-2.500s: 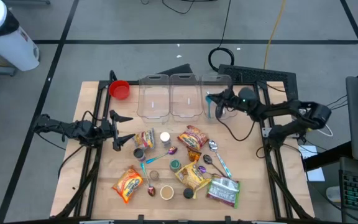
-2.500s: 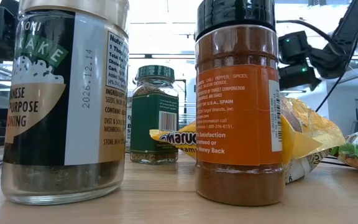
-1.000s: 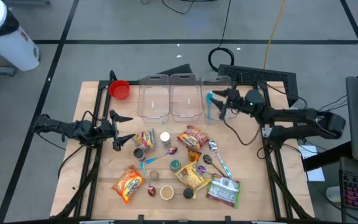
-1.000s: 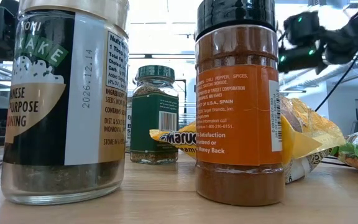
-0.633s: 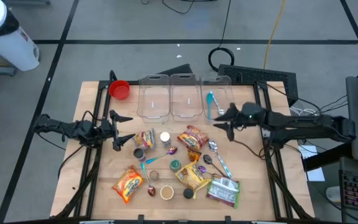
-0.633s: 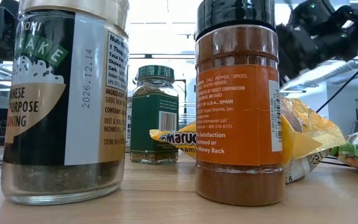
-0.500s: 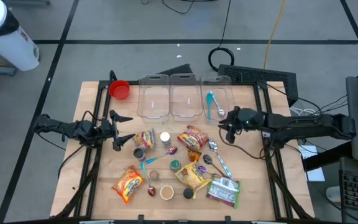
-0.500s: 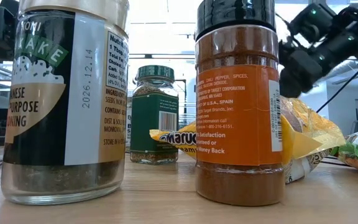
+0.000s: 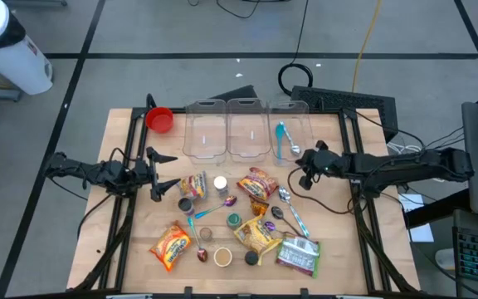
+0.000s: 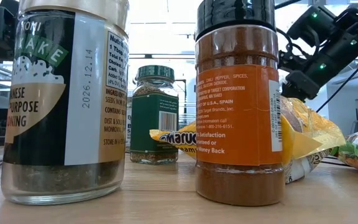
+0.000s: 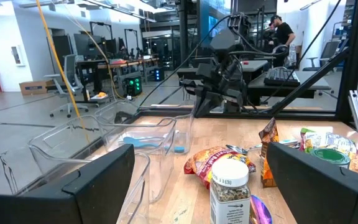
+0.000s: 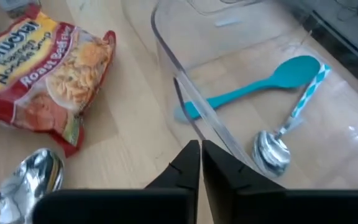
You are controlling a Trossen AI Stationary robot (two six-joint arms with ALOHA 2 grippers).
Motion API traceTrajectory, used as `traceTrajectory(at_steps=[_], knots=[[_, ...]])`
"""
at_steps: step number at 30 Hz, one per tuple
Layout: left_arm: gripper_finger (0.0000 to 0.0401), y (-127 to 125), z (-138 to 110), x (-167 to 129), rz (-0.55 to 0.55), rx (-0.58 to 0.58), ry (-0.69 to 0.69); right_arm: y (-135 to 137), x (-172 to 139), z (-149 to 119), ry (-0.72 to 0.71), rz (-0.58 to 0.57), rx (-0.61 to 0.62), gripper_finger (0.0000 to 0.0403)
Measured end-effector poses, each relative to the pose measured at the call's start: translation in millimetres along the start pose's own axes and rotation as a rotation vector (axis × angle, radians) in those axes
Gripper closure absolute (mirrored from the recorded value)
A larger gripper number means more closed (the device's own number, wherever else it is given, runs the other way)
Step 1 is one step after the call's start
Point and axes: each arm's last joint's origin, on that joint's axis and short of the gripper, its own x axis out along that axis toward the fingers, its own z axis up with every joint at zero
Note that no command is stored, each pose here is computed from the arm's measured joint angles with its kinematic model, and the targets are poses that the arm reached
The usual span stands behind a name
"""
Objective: Pick & Place Food Item
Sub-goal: Put the blue baby spoon into the right transparent bin, then put the white spoon into the right transparent bin
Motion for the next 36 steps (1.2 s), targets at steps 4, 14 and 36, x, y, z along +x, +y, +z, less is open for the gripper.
traceTrajectory(at_steps=[4,14,36], knots=[[0.0027,0,0,0,0.0,0.0,0.0,3,8,3,-0.024,0.007,0.007,0.0399],[0.0027,0,0,0,0.0,0.0,0.0,11,29,6,-0.069,0.012,-0.021,0.0402],[0.0027,0,0,0,0.0,0.0,0.0,37,-8,29,-0.294,0.446,0.078,0.0374]])
